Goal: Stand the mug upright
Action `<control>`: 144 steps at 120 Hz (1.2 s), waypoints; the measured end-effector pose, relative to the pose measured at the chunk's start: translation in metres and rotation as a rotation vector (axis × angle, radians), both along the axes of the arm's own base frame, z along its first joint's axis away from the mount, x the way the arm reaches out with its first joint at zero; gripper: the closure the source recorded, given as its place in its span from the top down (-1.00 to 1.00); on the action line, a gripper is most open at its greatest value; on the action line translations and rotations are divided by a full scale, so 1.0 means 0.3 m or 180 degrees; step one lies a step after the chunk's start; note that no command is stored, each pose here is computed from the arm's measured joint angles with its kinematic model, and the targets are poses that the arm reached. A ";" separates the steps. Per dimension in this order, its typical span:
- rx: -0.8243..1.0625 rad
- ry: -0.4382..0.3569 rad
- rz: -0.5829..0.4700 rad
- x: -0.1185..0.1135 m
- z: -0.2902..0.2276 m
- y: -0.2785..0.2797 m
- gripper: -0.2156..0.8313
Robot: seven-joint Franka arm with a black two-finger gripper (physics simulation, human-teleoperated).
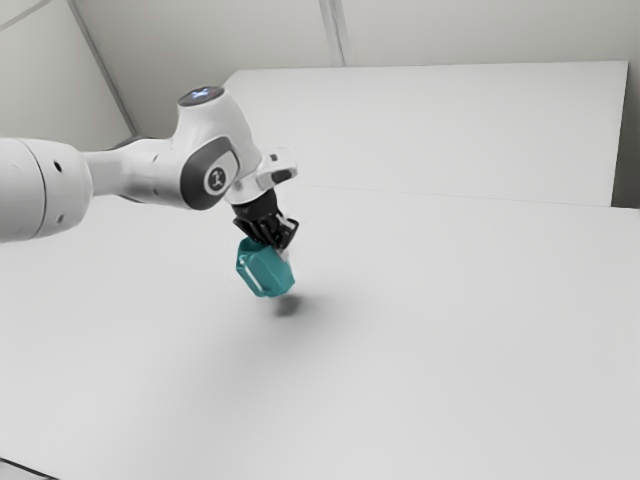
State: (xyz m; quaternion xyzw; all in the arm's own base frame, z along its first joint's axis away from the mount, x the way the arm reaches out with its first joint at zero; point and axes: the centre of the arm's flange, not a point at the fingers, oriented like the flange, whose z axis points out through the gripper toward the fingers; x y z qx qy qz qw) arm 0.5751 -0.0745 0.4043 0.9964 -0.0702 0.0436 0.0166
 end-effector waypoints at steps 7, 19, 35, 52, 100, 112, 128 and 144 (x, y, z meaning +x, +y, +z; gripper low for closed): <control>0.0070 0.0037 0.0056 0.002 -0.006 0.045 -0.83; 0.0149 0.0100 0.0182 0.007 -0.024 0.127 -0.84; 0.0195 0.0162 0.0302 0.025 -0.050 0.190 -0.84; 0.0246 0.0175 0.0327 0.058 -0.065 0.203 -0.84; 0.0312 0.0334 0.0366 0.112 -0.115 0.198 -0.84; 0.0319 0.0383 0.0377 0.111 -0.130 0.198 -0.84; 0.0315 0.0424 0.0385 0.117 -0.134 0.195 -0.71; 0.0309 0.0406 0.0394 0.138 -0.109 0.193 -0.37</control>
